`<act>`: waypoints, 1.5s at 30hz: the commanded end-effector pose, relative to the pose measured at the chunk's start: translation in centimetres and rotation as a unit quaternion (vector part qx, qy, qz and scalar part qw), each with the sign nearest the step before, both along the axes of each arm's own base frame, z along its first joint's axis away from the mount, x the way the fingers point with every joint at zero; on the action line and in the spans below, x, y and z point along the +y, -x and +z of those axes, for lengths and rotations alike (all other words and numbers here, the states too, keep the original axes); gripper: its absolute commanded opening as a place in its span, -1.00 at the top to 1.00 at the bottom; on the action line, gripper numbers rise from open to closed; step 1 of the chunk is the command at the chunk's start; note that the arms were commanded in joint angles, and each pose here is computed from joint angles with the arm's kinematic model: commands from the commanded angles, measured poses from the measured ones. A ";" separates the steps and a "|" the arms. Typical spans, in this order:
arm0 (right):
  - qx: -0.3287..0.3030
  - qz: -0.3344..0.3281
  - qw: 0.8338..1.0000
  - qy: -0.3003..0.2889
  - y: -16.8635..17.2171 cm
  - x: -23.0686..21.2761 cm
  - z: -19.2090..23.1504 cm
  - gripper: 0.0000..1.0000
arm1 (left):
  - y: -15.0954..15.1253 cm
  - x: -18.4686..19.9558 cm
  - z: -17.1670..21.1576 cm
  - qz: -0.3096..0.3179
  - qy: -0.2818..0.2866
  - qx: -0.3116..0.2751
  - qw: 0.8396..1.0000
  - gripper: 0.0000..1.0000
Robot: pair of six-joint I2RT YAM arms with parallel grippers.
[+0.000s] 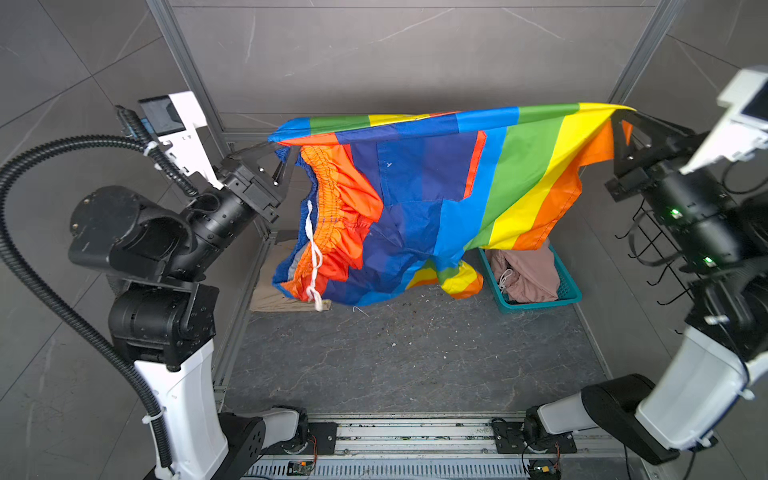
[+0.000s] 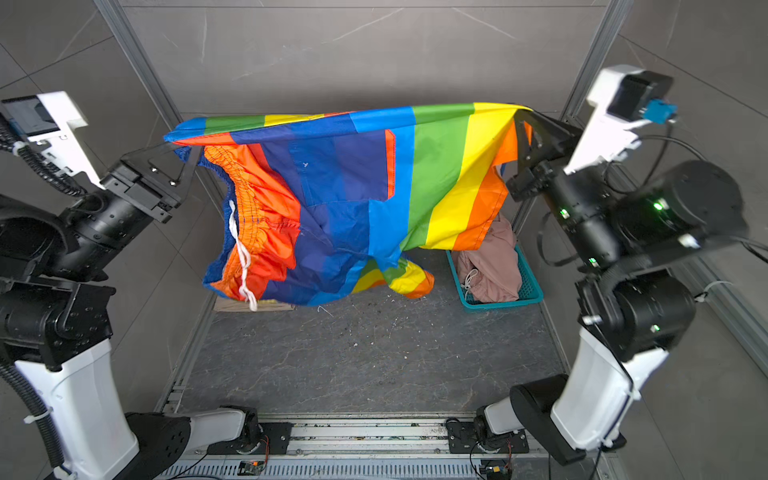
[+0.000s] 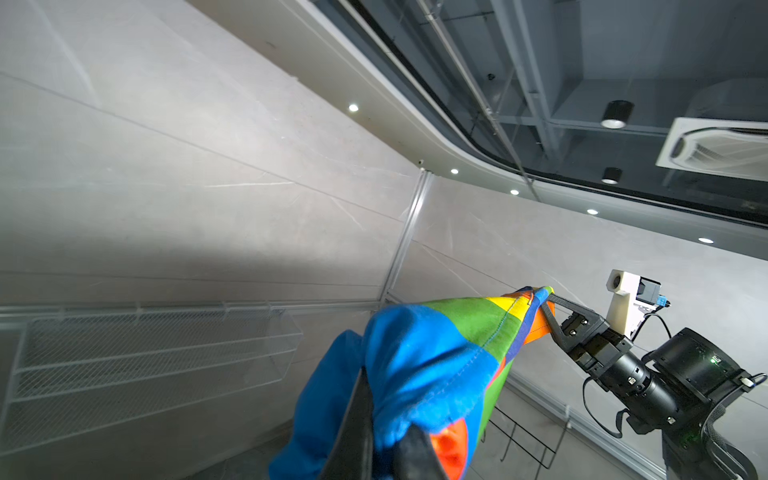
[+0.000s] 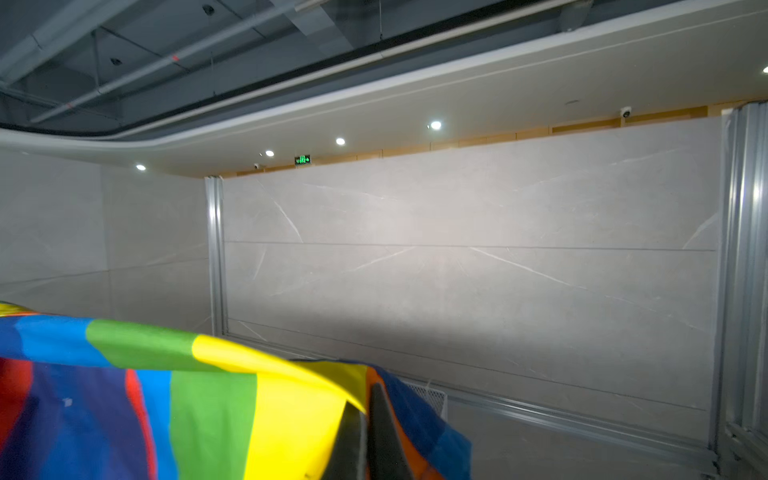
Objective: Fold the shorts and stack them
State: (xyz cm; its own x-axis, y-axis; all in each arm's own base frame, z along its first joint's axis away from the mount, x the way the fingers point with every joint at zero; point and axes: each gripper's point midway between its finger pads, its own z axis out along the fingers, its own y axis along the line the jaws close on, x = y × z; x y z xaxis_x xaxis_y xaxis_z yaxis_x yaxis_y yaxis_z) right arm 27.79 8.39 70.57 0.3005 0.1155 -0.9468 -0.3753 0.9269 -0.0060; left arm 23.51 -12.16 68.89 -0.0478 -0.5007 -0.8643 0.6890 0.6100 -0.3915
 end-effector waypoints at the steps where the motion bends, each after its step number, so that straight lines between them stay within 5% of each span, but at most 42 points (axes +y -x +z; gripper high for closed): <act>1: 0.159 -0.115 0.980 -0.015 -12.7 -4.9 -9.4 1.00 | -11.6 6.0 -8.2 0.139 0.038 0.168 0.975 1.00; 7: 0.351 -0.121 0.929 0.009 -26.1 -5.9 -26.1 1.00 | -22.3 8.3 -26.9 0.121 0.071 0.375 0.916 1.00; 13: 0.484 -0.124 0.865 0.045 -31.1 -5.2 -39.8 1.00 | -24.7 6.6 -41.4 0.106 0.058 0.492 0.862 1.00; 16: 0.492 -0.133 0.858 0.061 -31.9 -4.9 -41.7 1.00 | -25.2 5.1 -45.7 0.100 0.020 0.522 0.847 1.00; 21: 0.471 -0.125 0.872 0.044 -31.8 -4.3 -39.3 1.00 | -27.8 3.6 -48.7 0.076 0.009 0.543 0.836 1.00; 27: 0.435 -0.128 0.891 0.033 -27.5 -4.5 -32.5 1.00 | -32.1 3.6 -44.3 0.071 -0.012 0.491 0.868 1.00; 30: 0.464 -0.115 0.878 0.037 -23.9 -4.2 -32.6 1.00 | -33.4 3.4 -43.6 0.062 -0.027 0.481 0.874 1.00; 36: 0.517 -0.074 0.853 0.015 -14.9 -1.5 -39.3 1.00 | -32.1 3.2 -44.9 0.045 -0.071 0.477 0.875 1.00; 40: 0.575 -0.020 0.817 0.021 -7.7 2.9 -47.7 1.00 | -30.1 4.0 -46.7 0.059 -0.090 0.477 0.872 1.00; 45: 0.647 0.023 0.760 0.062 0.7 7.6 -58.0 1.00 | -27.5 7.3 -50.5 0.102 -0.076 0.525 0.841 0.97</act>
